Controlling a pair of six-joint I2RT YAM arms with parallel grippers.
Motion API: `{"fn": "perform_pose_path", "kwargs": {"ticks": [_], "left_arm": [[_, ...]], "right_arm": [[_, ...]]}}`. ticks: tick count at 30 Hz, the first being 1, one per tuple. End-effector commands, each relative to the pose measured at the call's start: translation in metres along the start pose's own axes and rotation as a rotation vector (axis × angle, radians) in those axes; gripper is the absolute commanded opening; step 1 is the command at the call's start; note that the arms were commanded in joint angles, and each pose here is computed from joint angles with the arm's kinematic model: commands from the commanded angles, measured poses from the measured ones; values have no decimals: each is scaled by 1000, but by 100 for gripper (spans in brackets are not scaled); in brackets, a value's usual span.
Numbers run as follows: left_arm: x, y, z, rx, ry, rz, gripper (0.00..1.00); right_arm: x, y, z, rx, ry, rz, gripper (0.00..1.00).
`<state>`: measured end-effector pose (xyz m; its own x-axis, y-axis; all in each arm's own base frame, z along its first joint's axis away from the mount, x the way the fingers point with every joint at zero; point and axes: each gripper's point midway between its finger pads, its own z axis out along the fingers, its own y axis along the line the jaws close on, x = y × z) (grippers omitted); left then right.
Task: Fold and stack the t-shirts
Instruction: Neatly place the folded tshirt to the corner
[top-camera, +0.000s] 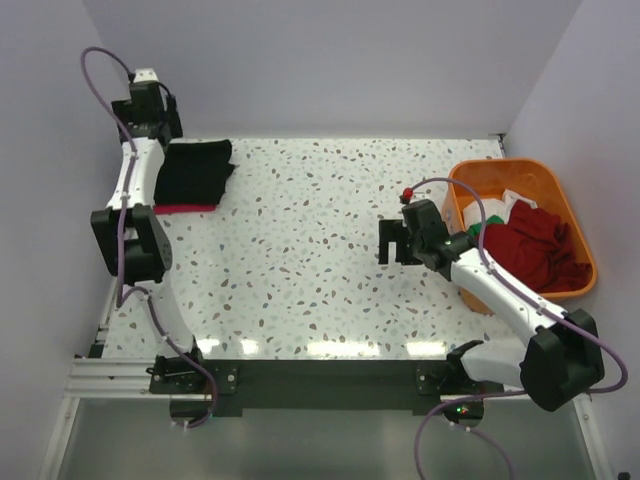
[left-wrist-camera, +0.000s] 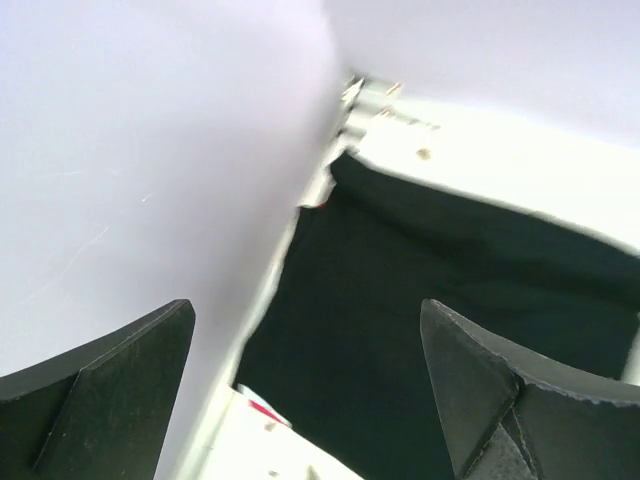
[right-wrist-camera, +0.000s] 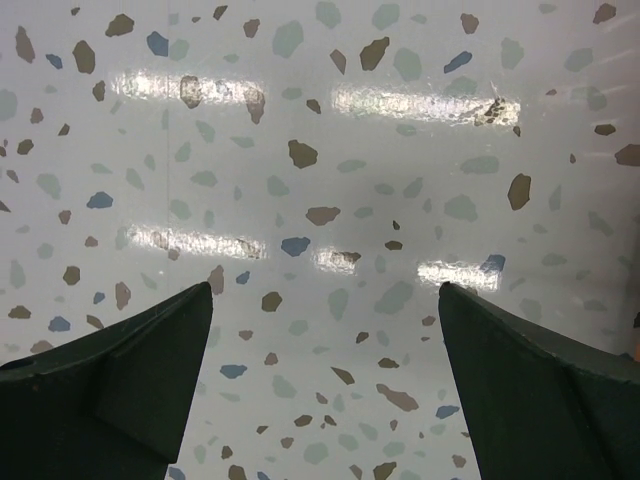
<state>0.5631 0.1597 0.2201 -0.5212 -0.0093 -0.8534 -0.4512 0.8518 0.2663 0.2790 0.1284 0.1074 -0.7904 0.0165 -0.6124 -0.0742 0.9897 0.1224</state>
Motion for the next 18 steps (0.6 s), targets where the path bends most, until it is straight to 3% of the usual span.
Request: {"fn": "perform_pose_path", "kwargs": {"ticks": [1,4,5,6,7,9,11,12,18], "left_arm": [[-77,-5,-90,175,-126,-283,100],[-56,-44,-143,291,-69,-355,100],[-15,-85,-157,360,-5,-294,100],[-26,-94,-185,419,-84,-301,100],[14,-126,-201,457,-29,-251,100],[27,-146,-235,545,-39,-264,100],[74,-177,-261,621,25,-216,100],[78,-183,-275,647,7,-221,100],[159,-224,-322,664,61,-82,100]], "right_arm": [[-19,1,-15,-7,-77,40,99],[-19,1,-18,-13,-91,65,99],[-17,2,-18,-16,-91,68,99],[-18,2,-20,-21,-96,71,99],[-18,3,-21,-27,-97,71,99],[-18,3,-23,-27,-101,75,99],[-16,1,-23,-22,-105,77,99],[-16,-1,-24,-20,-108,83,99],[-4,4,-17,-56,-85,88,99]]}}
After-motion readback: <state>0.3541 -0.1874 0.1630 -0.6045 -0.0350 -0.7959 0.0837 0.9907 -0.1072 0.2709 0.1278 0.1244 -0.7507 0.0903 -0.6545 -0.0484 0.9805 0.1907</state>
